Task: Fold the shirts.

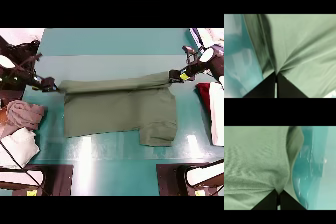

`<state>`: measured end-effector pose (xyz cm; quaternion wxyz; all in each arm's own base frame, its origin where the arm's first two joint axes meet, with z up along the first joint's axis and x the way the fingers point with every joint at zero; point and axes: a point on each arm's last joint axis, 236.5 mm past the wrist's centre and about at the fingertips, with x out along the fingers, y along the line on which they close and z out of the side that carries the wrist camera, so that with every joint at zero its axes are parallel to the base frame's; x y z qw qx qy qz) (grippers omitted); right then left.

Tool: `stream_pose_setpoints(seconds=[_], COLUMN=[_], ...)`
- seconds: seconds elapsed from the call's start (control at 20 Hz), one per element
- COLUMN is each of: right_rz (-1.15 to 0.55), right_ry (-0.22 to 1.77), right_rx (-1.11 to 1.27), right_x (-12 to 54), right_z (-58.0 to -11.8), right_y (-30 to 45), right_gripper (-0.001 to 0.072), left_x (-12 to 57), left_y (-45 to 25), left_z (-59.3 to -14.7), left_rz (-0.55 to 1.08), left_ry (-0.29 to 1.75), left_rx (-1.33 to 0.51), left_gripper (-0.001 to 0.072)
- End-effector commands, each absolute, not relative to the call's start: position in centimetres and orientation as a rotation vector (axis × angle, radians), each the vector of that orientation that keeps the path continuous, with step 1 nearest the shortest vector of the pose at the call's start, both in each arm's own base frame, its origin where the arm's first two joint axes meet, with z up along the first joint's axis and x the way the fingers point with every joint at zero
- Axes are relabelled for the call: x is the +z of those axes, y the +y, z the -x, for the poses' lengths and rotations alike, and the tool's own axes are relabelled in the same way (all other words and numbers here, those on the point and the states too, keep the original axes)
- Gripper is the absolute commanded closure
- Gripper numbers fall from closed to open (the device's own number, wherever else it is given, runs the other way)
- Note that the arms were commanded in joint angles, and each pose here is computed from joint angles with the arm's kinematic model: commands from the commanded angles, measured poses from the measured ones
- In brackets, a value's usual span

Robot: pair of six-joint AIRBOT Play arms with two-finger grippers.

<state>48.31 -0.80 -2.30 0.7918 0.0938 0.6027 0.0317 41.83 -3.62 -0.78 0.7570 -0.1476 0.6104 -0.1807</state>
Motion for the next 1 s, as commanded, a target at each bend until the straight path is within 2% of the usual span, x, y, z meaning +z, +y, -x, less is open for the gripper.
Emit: stream_pose_setpoints(seconds=[0.0, 0.05, 0.1, 0.25, 0.4, 0.7, 0.8, 0.95], right_rz=[-0.209, -0.218, -0.220, -0.210, -0.205, -0.187, -0.183, -0.178], right_ry=[1.387, 1.392, 1.398, 1.374, 1.352, 1.280, 1.273, 1.250], right_rx=[0.080, 0.084, 0.083, 0.089, 0.087, 0.090, 0.092, 0.092], right_x=[-3.6, -3.4, -2.9, 0.1, 3.5, 7.2, 8.0, 9.0], right_z=[-46.1, -45.9, -45.5, -44.4, -42.7, -41.8, -41.3, -41.1], right_y=[-0.4, -0.3, -0.5, -1.2, -1.8, -1.6, -1.5, -1.5], right_gripper=[0.0650, 0.0350, 0.0172, 0.0181, 0.0181, 0.0182, 0.0182, 0.0182], left_x=[-3.2, -3.1, -2.9, -1.5, -1.1, -7.0, -8.6, -8.6], left_y=[-4.1, -4.1, -4.1, -4.5, -5.3, -9.3, -9.7, -10.6], left_z=[-38.5, -38.5, -38.3, -36.5, -32.5, -22.9, -21.7, -22.6], left_rz=[0.370, 0.396, 0.422, 0.407, 0.413, 0.395, 0.413, 0.464], left_ry=[1.460, 1.468, 1.481, 1.509, 1.510, 1.625, 1.646, 1.604], left_rx=[-0.390, -0.368, -0.346, -0.373, -0.368, -0.373, -0.349, -0.351], left_gripper=[0.0556, 0.0259, 0.0211, 0.0210, 0.0210, 0.0210, 0.0210, 0.0210])
